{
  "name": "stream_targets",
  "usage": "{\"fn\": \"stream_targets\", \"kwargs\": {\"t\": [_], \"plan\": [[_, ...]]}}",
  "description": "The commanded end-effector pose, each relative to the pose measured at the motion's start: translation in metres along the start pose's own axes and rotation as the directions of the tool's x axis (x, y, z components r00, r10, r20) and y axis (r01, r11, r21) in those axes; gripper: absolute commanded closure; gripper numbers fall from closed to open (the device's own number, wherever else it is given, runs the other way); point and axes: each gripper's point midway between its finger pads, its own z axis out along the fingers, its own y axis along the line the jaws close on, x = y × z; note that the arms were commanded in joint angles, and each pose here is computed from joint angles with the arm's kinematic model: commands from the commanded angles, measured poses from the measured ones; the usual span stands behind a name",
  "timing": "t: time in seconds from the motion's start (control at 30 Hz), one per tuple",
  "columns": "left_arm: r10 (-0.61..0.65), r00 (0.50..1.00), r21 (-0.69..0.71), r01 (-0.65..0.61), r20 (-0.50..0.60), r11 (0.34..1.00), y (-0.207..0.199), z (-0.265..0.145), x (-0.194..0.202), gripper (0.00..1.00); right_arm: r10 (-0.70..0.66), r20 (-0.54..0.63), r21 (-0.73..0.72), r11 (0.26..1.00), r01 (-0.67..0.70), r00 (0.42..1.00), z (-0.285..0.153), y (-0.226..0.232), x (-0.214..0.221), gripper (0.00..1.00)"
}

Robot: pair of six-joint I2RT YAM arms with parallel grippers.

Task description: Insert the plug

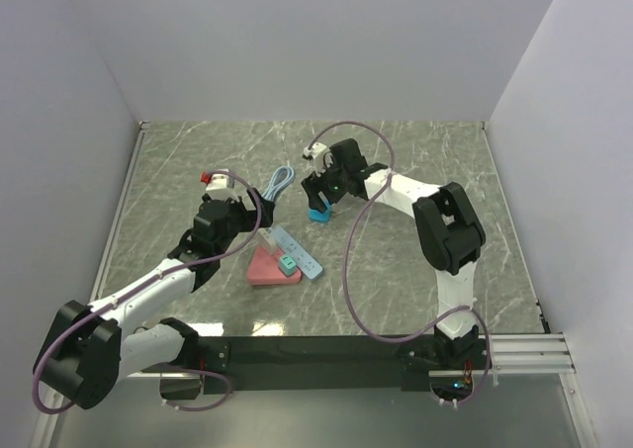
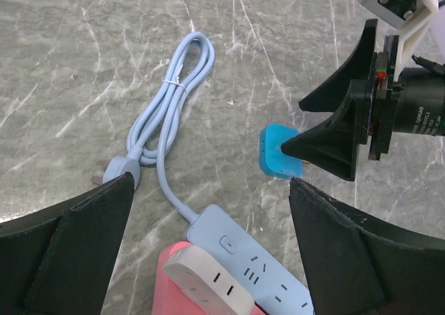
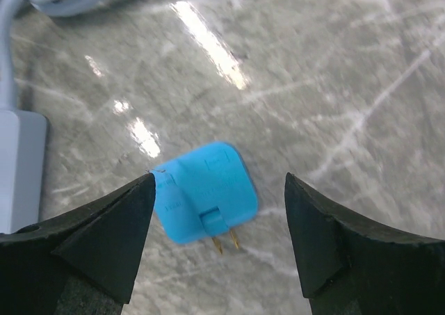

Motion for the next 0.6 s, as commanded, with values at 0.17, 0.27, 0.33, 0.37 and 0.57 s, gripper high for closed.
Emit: {"fn": "stream_targets", "kwargs": {"t": [0.17,0.27,0.33,0.37,0.57], "plan": [[0.016,1.0,-0.002,-0.016,0.026,1.0,-0.001,0.002,-0.008,0.0,-0.022,-0.004,-0.103,0.994,0.021,1.0,0.016,0.009,-0.008,0.19],[0.011,0.999,0.007,-0.011,0.032,1.0,-0.004,0.002,-0.009,0.01,-0.012,-0.028,-0.121,0.993,0.009,1.0,0.018,0.013,-0.001,0.2],[0.01,0.999,0.009,-0.01,0.031,1.0,-0.004,0.001,-0.009,0.01,-0.005,-0.046,-0.127,0.992,-0.001,0.999,0.018,0.014,0.005,0.2],[0.008,1.0,0.01,-0.008,0.03,1.0,-0.004,0.001,-0.009,0.0,-0.003,-0.054,-0.13,0.992,-0.004,0.999,0.019,0.015,0.007,0.2],[0.004,0.999,0.016,-0.004,0.034,1.0,-0.004,-0.001,-0.008,0.01,0.007,-0.101,-0.13,0.991,-0.02,0.995,0.016,0.023,0.024,0.2]]}}
